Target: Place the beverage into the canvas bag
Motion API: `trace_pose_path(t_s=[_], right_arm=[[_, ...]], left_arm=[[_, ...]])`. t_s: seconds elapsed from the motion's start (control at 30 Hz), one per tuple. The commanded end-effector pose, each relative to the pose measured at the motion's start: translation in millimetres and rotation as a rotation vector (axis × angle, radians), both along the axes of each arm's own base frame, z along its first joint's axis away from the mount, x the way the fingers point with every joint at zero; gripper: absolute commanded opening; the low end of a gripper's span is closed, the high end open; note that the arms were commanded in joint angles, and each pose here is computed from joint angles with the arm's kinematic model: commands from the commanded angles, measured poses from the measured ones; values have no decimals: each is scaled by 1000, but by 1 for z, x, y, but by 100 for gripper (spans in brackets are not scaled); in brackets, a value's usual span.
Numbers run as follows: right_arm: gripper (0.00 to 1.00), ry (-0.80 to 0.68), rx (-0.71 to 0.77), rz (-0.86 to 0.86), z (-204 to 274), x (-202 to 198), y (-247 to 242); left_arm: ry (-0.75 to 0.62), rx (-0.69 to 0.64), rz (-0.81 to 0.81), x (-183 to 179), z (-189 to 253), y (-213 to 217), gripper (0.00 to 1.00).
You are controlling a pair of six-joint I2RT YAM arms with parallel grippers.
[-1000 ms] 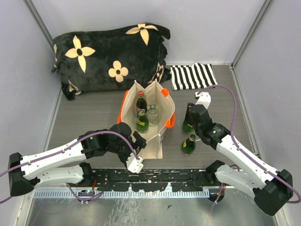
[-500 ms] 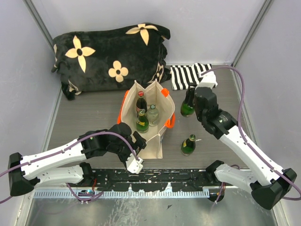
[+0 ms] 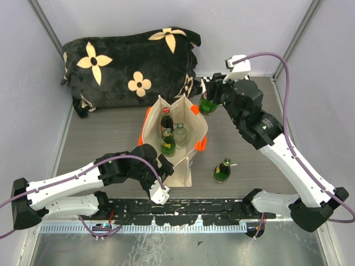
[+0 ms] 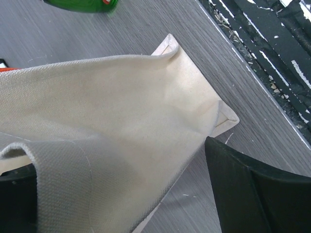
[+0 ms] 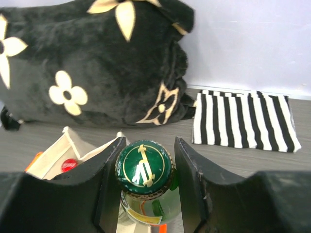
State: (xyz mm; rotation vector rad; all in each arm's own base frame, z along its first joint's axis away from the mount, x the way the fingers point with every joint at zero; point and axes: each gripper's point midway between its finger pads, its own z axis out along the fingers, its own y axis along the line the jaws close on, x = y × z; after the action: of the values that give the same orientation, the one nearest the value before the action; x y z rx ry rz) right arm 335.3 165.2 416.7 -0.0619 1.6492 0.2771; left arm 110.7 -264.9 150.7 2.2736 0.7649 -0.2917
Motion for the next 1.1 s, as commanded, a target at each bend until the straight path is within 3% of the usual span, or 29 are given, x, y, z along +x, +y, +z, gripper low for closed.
trace_pose_path(t_s=[0.0,0.73,1.07], right_arm=[[1,-222,139,124,84,-20,26],[1,51,120,344,-51,-27,120],[1,137,105,379,-98,-32,141]], left_arm=[[7,55,-10,-1,-8,3,94],[6,70,10,1,-6,7,95],[11,74,11,-1,-9,10,94]])
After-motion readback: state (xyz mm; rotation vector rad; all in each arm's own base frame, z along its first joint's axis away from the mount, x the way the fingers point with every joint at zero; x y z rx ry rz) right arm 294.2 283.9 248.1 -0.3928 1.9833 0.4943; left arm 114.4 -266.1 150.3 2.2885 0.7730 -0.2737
